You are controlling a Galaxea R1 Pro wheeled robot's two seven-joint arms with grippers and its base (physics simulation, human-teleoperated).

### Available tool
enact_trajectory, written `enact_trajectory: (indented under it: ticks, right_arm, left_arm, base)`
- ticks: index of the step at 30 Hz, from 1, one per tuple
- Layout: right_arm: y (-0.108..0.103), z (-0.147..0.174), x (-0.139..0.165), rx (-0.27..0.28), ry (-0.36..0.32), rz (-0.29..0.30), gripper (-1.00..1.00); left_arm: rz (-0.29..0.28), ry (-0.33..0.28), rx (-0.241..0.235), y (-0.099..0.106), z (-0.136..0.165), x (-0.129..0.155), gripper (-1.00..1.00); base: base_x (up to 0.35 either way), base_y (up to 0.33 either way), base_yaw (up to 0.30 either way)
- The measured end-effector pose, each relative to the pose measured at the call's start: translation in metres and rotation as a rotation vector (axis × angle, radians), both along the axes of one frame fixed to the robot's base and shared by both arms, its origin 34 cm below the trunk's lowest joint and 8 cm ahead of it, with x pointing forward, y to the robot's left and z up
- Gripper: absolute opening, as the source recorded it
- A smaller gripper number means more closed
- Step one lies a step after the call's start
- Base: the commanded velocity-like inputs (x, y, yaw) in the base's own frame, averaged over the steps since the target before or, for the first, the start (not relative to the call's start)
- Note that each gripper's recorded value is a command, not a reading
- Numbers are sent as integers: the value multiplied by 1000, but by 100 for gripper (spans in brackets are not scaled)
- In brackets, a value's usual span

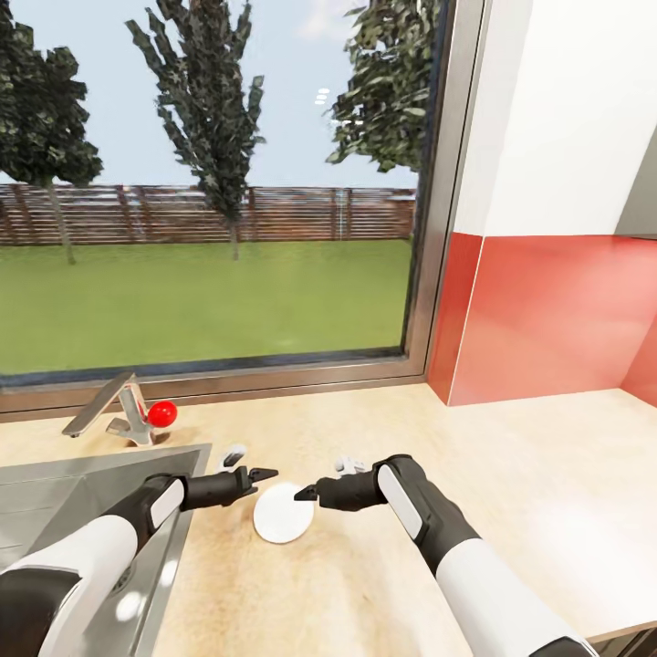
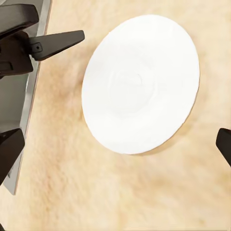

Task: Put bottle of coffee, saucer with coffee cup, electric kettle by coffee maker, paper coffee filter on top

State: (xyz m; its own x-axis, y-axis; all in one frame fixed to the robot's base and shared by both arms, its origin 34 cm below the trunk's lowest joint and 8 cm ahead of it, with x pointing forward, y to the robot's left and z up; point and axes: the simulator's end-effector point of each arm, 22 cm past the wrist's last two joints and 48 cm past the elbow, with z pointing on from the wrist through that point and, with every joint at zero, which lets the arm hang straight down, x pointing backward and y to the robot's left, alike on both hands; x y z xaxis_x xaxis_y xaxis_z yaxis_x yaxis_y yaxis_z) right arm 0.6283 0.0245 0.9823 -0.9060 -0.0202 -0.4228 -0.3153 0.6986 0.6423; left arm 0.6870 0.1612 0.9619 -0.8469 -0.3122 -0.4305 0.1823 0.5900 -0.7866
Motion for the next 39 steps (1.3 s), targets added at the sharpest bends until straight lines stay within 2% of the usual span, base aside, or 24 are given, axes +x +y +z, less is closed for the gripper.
enact_trajectory:
  ticks: [9,10,15,21,31,37,39]
  right_arm:
    - [1,-2,-1,-1,5,1,100]
    - [3,0,-1,7,1,-1,100]
    - [3,0,3,-2,-17,-14,100]
    - [-2,-1,10,-8,-43,-30,100]
    - [-5,-7,10,-13,-40,-40,100]
    - [-8,-17,9,-18,-31,-52,100]
    - [-8,-19,9,-20,-28,-53,100]
  left_arm:
    - [3,28,3,4,-16,-13,100]
    - [9,30,10,8,-19,-14,100]
    - [0,43,12,4,-26,-20,100]
    - [10,48,-1,5,-27,-22,100]
    - [50,55,6,32,-28,-20,100]
    - [51,54,5,32,-28,-20,100]
    - [42,52,20,32,-30,-21,100]
  base:
    - [0,0,0]
    - [0,0,0]
    - [0,0,0]
    - [0,0,0]
    - [0,0,0]
    - [0,0,0]
    - [0,0,0]
